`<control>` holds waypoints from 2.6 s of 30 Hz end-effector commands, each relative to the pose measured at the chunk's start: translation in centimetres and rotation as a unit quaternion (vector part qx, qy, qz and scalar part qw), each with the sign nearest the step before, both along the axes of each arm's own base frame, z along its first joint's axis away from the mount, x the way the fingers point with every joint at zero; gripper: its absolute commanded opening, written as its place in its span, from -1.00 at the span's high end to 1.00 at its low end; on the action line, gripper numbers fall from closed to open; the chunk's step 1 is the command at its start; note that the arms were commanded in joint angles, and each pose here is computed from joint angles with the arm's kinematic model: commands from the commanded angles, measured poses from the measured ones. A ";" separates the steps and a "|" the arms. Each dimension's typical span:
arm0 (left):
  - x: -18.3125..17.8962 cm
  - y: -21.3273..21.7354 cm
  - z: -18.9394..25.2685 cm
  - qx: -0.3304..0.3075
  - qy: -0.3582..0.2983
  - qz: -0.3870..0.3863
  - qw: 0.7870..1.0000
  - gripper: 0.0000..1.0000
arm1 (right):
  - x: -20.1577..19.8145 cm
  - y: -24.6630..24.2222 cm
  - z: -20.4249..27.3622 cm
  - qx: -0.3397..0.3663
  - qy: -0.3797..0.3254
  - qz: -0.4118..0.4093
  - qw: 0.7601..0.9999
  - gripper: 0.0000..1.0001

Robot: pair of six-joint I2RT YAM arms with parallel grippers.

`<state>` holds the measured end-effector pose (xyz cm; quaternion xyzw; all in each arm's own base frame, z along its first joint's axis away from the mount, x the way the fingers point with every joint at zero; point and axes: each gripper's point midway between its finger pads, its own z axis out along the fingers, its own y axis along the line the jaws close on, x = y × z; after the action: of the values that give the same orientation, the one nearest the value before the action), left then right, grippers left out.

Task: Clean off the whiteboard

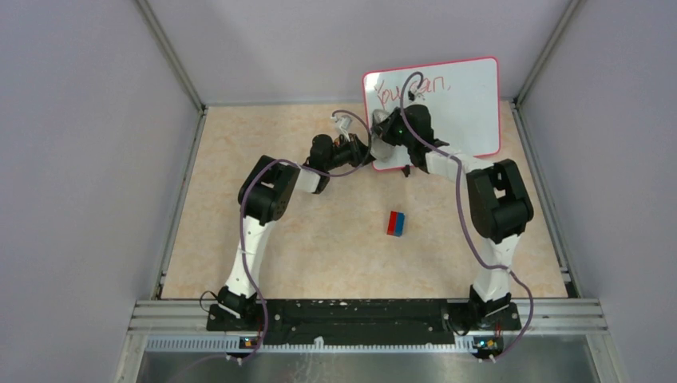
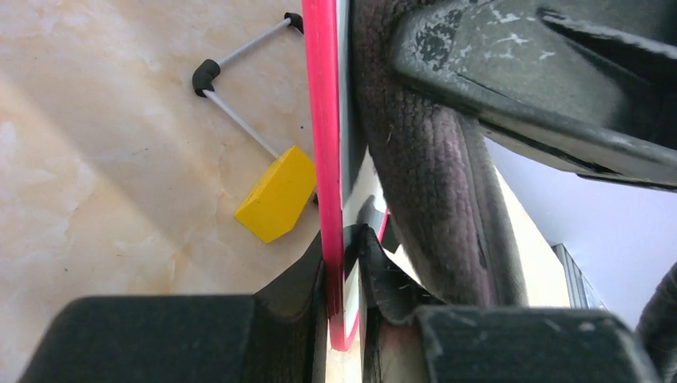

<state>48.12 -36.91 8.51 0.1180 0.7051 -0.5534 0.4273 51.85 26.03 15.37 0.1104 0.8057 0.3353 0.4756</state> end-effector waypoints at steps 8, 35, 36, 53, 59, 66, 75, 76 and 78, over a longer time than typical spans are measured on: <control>1.9 2.0 -0.5 0.026 -0.025 0.043 0.998 1.00 | 0.7 -15.7 -3.5 -0.003 0.053 -0.150 0.987 1.00; 1.9 2.0 -0.4 0.026 -0.026 0.043 0.998 1.00 | 0.4 -8.2 -2.1 0.013 0.033 -0.085 0.996 1.00; 1.9 2.1 -0.5 0.027 -0.025 0.044 0.998 1.00 | 0.3 -9.7 -2.4 0.011 0.037 -0.098 0.994 1.00; 1.9 2.2 -0.5 0.022 -0.023 0.043 0.999 1.00 | -0.1 -8.6 -2.0 0.003 0.035 -0.093 0.995 1.00; 1.9 2.2 -0.5 0.021 -0.022 0.043 0.999 1.00 | -1.2 0.6 -0.6 0.026 0.017 0.000 1.000 1.00; 2.0 2.2 -0.7 0.024 -0.019 0.044 0.999 1.00 | -0.4 -7.5 -2.6 0.024 0.039 -0.075 0.996 1.00; 2.0 2.3 -0.7 0.027 -0.022 0.048 0.998 1.00 | -0.9 -17.4 -3.9 0.001 0.055 -0.169 0.984 1.00; 2.0 2.4 -0.7 0.027 -0.022 0.048 0.998 1.00 | -0.8 -16.6 -3.7 0.005 0.052 -0.159 0.986 1.00; 2.0 2.4 -0.7 0.026 -0.023 0.048 0.998 1.00 | -0.7 -14.0 -3.4 0.009 0.047 -0.135 0.990 1.00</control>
<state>48.26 -36.71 8.66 0.1182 0.7025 -0.5536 0.4314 51.00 10.22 11.28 0.2567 0.7997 0.2859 0.4614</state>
